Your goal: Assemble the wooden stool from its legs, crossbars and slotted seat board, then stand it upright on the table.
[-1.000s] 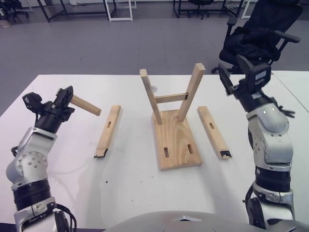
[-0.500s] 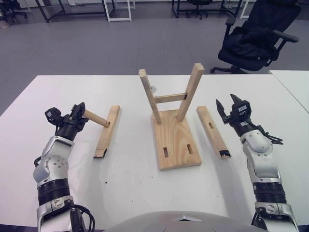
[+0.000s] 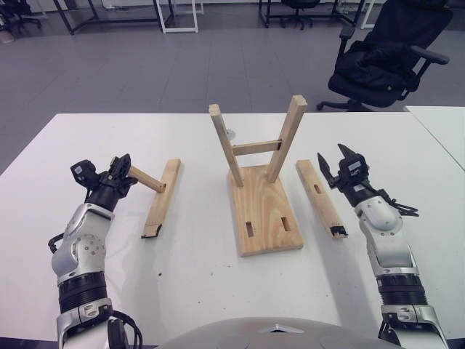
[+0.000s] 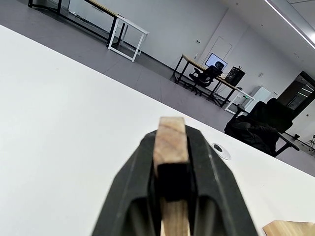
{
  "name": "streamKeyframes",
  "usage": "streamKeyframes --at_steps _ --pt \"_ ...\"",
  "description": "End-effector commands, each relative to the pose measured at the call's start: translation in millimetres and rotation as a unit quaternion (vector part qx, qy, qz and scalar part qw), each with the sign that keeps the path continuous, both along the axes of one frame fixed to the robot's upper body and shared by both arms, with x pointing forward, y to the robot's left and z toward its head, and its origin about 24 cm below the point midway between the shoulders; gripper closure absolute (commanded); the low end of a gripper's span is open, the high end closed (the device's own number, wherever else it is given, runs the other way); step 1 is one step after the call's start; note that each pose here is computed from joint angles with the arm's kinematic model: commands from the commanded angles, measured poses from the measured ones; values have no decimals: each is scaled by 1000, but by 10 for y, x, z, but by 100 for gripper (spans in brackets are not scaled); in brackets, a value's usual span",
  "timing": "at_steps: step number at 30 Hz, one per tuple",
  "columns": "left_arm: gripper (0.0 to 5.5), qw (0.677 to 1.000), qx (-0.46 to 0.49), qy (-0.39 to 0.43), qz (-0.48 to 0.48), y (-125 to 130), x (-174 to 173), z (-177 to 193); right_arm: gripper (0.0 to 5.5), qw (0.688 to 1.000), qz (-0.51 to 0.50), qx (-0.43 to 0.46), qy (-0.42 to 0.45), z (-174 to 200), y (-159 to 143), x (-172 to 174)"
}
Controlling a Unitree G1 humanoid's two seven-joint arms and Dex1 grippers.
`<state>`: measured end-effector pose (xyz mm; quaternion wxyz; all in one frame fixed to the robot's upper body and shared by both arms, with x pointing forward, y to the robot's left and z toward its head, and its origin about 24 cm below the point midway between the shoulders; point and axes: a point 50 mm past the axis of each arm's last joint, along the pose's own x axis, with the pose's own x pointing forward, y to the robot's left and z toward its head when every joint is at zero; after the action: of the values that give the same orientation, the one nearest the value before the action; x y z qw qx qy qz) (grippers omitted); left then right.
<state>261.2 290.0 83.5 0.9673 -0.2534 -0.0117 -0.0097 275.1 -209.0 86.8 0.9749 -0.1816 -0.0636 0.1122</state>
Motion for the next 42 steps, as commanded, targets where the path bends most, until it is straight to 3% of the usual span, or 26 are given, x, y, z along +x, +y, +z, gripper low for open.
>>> streamKeyframes --at_steps 1,16,29,35,40,42 --pt "510 1000 -9 12 5 -12 13 -44 275 1000 -2 -5 -4 13 8 29" --pt "510 1000 -23 -18 -9 -87 34 79 275 1000 7 -9 3 -47 69 14" --pt "510 995 76 65 3 -164 -32 -193 275 1000 4 -13 1 -41 64 27" --pt "510 978 151 145 10 -263 -159 -551 275 1000 8 -29 -4 -23 77 34" --pt "510 960 189 203 34 -194 -329 -803 275 999 9 -32 -2 -28 72 40" --pt "510 956 200 216 12 -299 -340 -884 275 999 10 -36 -6 -8 72 64"
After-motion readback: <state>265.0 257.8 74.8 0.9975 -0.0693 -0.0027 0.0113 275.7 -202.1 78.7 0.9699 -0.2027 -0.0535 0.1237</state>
